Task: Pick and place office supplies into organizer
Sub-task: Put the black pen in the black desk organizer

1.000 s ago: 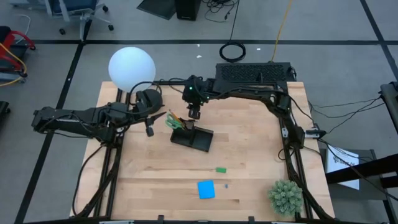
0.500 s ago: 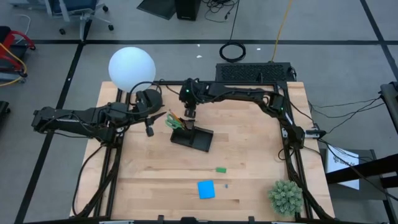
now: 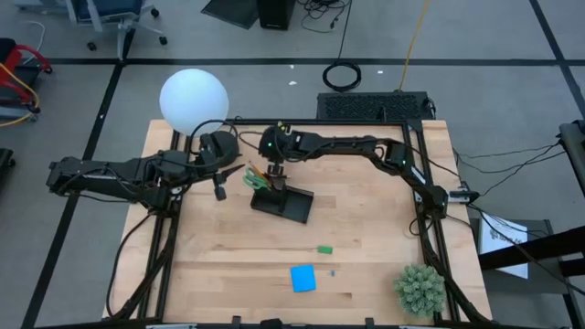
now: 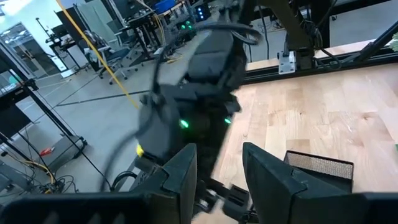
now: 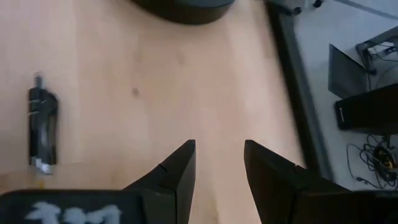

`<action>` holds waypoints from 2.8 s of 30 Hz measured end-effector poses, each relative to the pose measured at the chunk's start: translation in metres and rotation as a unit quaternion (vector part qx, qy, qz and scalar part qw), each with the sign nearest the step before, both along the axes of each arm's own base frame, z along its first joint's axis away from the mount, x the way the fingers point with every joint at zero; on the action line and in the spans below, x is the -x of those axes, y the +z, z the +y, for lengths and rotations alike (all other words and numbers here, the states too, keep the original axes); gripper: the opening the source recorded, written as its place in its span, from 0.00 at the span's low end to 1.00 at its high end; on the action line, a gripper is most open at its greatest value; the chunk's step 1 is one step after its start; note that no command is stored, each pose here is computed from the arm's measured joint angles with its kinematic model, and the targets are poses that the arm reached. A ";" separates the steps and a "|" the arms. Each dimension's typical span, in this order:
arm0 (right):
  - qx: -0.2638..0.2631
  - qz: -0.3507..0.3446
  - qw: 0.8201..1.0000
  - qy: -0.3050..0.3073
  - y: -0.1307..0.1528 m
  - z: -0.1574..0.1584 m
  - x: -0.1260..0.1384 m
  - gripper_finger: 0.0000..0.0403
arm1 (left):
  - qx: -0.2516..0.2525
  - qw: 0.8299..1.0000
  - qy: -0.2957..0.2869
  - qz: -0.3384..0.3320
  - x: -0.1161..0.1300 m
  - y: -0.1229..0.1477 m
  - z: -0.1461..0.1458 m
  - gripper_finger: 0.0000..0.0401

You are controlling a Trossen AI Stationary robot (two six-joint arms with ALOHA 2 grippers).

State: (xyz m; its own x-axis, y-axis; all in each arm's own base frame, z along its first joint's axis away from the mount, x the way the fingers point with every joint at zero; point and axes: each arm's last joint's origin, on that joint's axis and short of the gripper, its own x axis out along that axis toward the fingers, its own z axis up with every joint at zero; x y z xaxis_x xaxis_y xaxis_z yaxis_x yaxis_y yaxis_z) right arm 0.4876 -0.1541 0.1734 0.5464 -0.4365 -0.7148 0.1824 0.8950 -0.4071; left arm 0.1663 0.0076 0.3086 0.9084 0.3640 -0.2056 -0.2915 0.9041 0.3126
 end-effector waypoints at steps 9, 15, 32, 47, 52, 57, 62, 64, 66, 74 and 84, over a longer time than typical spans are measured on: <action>-0.043 0.001 0.998 0.038 -0.008 0.011 -0.004 0.31 | -0.004 1.000 -0.001 0.002 0.000 0.000 0.000 0.33; -0.111 -0.009 0.992 0.061 -0.004 0.015 -0.003 0.31 | -0.006 1.000 -0.001 0.003 0.000 0.000 0.000 0.33; -0.158 0.046 0.982 0.095 0.000 0.025 0.003 0.31 | -0.010 1.000 -0.002 0.004 0.000 0.000 0.000 0.33; -0.162 0.062 0.980 0.099 -0.002 0.030 0.004 0.31 | -0.009 1.000 -0.001 0.002 0.000 0.000 0.000 0.33; -0.168 0.063 0.979 0.100 -0.006 0.031 0.003 0.31 | -0.007 1.000 -0.001 0.000 0.000 0.001 0.000 0.33; -0.179 0.077 0.976 0.100 -0.016 0.031 0.004 0.31 | -0.006 1.000 -0.001 -0.004 0.000 0.001 0.000 0.33; -0.176 0.088 0.976 0.097 -0.017 0.031 0.005 0.31 | -0.005 1.000 -0.001 -0.007 0.000 0.002 0.000 0.33; -0.171 0.095 0.976 0.092 -0.017 0.030 0.007 0.31 | -0.004 1.000 -0.002 -0.009 0.000 0.002 0.000 0.33; -0.177 0.103 0.975 0.088 -0.018 0.028 0.009 0.31 | -0.004 1.000 -0.002 -0.009 0.000 0.002 0.000 0.33; -0.198 0.147 0.967 0.069 -0.031 0.022 0.017 0.31 | -0.002 1.000 -0.004 -0.010 -0.001 0.002 0.000 0.33; -0.178 0.161 0.965 0.104 -0.035 0.021 0.017 0.31 | -0.004 1.000 -0.005 -0.015 -0.001 0.003 0.000 0.33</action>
